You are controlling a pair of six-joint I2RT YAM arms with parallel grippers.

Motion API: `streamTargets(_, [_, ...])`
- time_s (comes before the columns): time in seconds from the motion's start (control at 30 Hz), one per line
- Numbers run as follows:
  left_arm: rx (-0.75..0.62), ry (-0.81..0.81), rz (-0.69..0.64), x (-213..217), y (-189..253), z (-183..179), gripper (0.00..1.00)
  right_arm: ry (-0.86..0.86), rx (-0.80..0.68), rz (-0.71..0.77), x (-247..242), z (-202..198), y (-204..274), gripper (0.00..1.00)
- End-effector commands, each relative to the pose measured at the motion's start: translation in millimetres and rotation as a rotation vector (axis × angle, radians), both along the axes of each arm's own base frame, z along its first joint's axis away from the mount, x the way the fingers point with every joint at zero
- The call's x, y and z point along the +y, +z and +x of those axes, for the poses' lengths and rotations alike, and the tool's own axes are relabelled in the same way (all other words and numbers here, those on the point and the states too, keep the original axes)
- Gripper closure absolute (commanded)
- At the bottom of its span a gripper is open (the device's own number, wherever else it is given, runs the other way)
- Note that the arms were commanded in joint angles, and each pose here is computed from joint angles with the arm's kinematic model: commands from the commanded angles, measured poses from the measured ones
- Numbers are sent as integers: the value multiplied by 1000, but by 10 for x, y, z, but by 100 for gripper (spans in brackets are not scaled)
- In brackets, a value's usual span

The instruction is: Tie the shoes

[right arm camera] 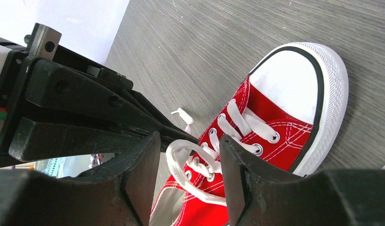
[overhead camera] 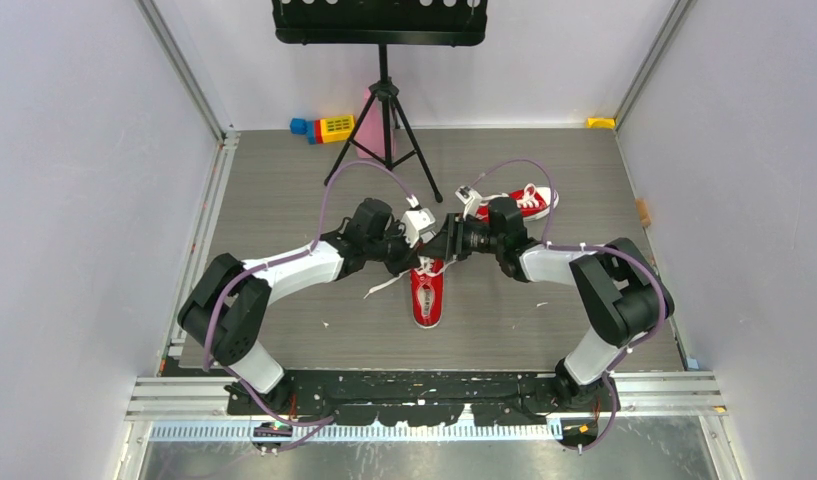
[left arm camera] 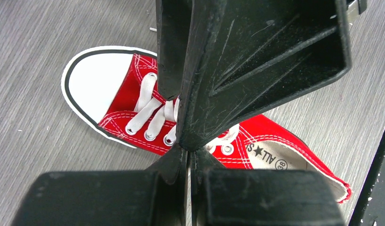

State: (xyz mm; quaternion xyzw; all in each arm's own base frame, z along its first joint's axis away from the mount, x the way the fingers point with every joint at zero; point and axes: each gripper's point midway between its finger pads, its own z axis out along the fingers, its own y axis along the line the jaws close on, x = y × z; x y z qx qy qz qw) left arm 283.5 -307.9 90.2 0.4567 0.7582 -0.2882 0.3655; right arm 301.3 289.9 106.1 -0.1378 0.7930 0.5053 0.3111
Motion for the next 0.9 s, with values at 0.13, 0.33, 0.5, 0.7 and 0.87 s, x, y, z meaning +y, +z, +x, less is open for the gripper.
streamTargets(0.13, [-63, -16, -76, -100, 276, 69, 100, 81, -30, 75, 76, -117, 68, 48])
streamTargets(0.33, [-55, -22, -79, -121, 250, 65, 100, 81, -17, 84, 51, -139, 27, 52])
streamTargets(0.5, [-52, -22, -79, -127, 240, 73, 100, 78, -15, 126, 9, -146, 72, 52])
streamTargets(0.7, [-50, -24, -75, -130, 219, 74, 100, 92, -13, 141, 24, -145, 58, 51])
streamTargets(0.87, [-49, -27, -77, -133, 221, 70, 100, 95, -12, 144, 36, -129, 60, 60])
